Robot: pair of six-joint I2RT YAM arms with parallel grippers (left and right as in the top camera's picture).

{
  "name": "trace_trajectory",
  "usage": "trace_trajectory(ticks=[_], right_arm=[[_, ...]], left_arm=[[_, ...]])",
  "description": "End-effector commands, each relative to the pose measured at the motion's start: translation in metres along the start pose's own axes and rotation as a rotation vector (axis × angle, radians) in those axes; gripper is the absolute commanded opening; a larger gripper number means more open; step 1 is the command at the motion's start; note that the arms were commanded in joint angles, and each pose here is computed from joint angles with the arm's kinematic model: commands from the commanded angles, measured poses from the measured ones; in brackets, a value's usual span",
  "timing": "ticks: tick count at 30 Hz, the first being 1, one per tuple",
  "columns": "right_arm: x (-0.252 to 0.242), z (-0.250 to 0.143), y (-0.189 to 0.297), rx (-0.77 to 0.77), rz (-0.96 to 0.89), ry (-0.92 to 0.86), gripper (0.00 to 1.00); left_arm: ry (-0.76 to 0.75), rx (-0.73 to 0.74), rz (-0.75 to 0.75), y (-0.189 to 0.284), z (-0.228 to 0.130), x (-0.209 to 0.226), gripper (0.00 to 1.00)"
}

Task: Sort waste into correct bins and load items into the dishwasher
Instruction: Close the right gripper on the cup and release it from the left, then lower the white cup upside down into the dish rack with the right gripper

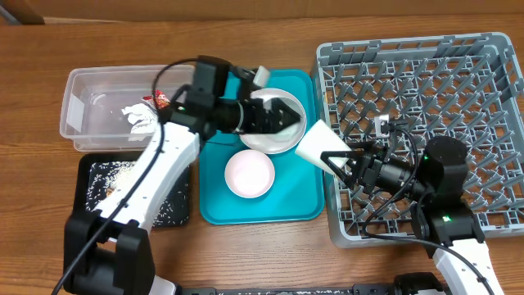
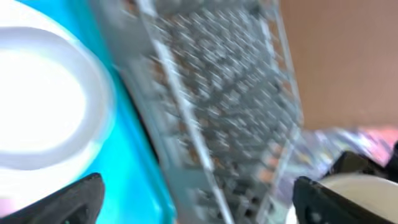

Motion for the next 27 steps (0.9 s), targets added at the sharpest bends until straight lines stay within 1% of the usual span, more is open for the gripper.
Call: trace_trajectory(ticks=[1, 3, 5, 10, 12, 16, 19, 22, 27], right_arm=[[-0.049, 0.010, 0.008, -0.073, -0.325, 0.029, 0.55], [-0.076, 0.007, 0.017, -0.084, -0.491, -0.005, 0.55], [-0.088, 0.003, 0.021, -0.076, -0.562, -0.026, 0.55], [-0.092, -0.002, 0.021, -0.050, -0.575, -0.047, 0.54], [-0.085, 0.001, 0.025, -0.017, -0.588, -0.057, 0.53], [-0.072, 0.016, 0.041, 0.030, -0.668, -0.045, 0.53], [-0.061, 0.019, 0.058, 0.091, -0.735, -0.043, 0.53], [-0.055, 0.013, 0.073, 0.149, -0.801, -0.076, 0.53], [-0.056, -0.019, 0.085, 0.284, -0.852, -0.164, 0.53]], left_arm=[[0.018, -0.086, 0.110, 0.008, 0.017, 0.017, 1.00], [0.019, -0.095, 0.125, 0.009, 0.018, 0.019, 1.00], [0.019, -0.114, 0.156, 0.009, 0.021, 0.024, 1.00], [0.019, -0.141, 0.201, 0.011, 0.025, 0.030, 1.00], [0.020, -0.141, 0.200, 0.011, 0.025, 0.030, 1.00], [0.020, -0.141, 0.200, 0.011, 0.025, 0.030, 1.00], [0.020, -0.141, 0.200, 0.011, 0.025, 0.030, 1.00], [0.020, -0.141, 0.200, 0.011, 0.025, 0.030, 1.00], [0.020, -0.141, 0.200, 0.011, 0.025, 0.030, 1.00]])
Point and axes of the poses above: each gripper's point midway between its finger pads, its own y axis back along the fingers, its own x axis along the line the jaws close on, z = x × y, the point moved 2 cm from there along y, back along the fingers, and after that the axes turned 7 degrees about y, right-handed, at the moved point
